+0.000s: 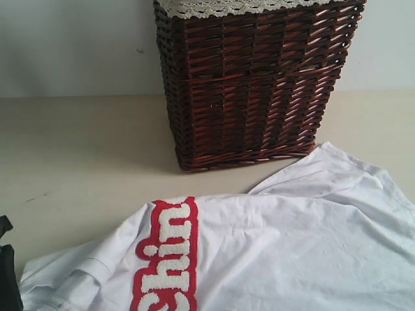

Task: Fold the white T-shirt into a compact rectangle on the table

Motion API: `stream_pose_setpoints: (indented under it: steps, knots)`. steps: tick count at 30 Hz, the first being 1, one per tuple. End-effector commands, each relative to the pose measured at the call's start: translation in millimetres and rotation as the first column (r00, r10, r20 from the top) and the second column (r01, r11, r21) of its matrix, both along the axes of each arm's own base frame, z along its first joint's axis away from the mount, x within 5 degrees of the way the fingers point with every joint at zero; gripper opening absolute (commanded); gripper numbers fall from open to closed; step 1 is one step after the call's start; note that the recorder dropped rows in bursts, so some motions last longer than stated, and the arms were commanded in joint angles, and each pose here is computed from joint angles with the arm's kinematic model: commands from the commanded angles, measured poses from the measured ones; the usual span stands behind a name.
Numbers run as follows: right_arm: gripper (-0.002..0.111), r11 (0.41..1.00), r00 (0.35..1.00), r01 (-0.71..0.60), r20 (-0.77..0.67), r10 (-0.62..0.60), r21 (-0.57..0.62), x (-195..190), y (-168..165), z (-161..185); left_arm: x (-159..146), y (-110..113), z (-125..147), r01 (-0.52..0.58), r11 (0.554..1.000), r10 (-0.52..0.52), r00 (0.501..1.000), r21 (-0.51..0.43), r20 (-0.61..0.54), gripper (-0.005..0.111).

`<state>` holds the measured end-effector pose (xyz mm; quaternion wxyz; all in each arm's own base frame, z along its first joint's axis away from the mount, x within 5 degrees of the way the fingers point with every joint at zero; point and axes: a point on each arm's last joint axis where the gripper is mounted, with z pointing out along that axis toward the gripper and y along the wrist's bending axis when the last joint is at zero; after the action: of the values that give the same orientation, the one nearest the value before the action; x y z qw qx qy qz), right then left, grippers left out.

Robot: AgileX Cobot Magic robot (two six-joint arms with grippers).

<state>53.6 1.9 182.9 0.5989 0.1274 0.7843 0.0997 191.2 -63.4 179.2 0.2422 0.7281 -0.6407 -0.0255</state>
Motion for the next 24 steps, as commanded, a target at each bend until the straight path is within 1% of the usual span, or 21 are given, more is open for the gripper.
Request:
stream_pose_setpoints:
  steps: [1,4,7,9,11,13,15,16,18,22,24]
  knots:
    - [0.000,1.000,1.000,0.003,0.008,-0.003,-0.006,0,0,-1,-23,2,-15,-0.024,1.000,0.024,0.993,0.004,-0.114,0.066]
    - [0.000,1.000,1.000,0.003,0.008,-0.003,-0.006,0,0,-1,-33,3,-20,-0.027,1.000,0.028,0.988,0.007,-0.151,0.068]
    - [0.000,1.000,1.000,0.003,0.008,-0.003,-0.006,0,0,-1,-33,3,-17,-0.031,1.000,0.031,0.992,0.004,-0.123,0.068]
    - [0.000,1.000,1.000,0.003,0.008,-0.003,-0.006,0,0,-1,-28,4,-14,-0.051,0.999,0.051,0.998,0.009,-0.024,0.068]
    - [0.000,1.000,1.000,0.003,0.008,-0.003,-0.006,0,0,-1,-16,4,-8,-0.087,0.996,0.085,0.986,0.009,0.144,0.068]
    - [0.000,1.000,1.000,0.003,0.008,-0.003,-0.006,0,0,-1,-3,6,-2,-0.130,0.992,0.121,0.942,0.005,0.314,0.068]
    - [0.000,1.000,1.000,0.003,0.008,-0.003,-0.006,0,0,-1,7,8,0,-0.144,0.990,0.128,0.891,0.006,0.435,0.068]
    - [0.000,1.000,1.000,0.003,0.008,-0.003,-0.006,0,0,-1,11,9,-1,-0.143,0.989,0.118,0.875,0.018,0.470,0.068]
    - [0.000,1.000,1.000,0.003,0.008,-0.003,-0.006,0,0,-1,15,11,-6,-0.114,0.992,0.074,0.868,0.052,0.492,0.068]
    - [0.000,1.000,1.000,0.003,0.008,-0.003,-0.006,0,0,-1,20,14,-24,0.027,0.993,-0.079,0.878,0.117,0.473,0.067]
    - [0.000,1.000,1.000,0.003,0.008,-0.003,-0.006,0,0,-1,24,14,-32,0.097,0.987,-0.148,0.869,0.132,0.472,0.067]
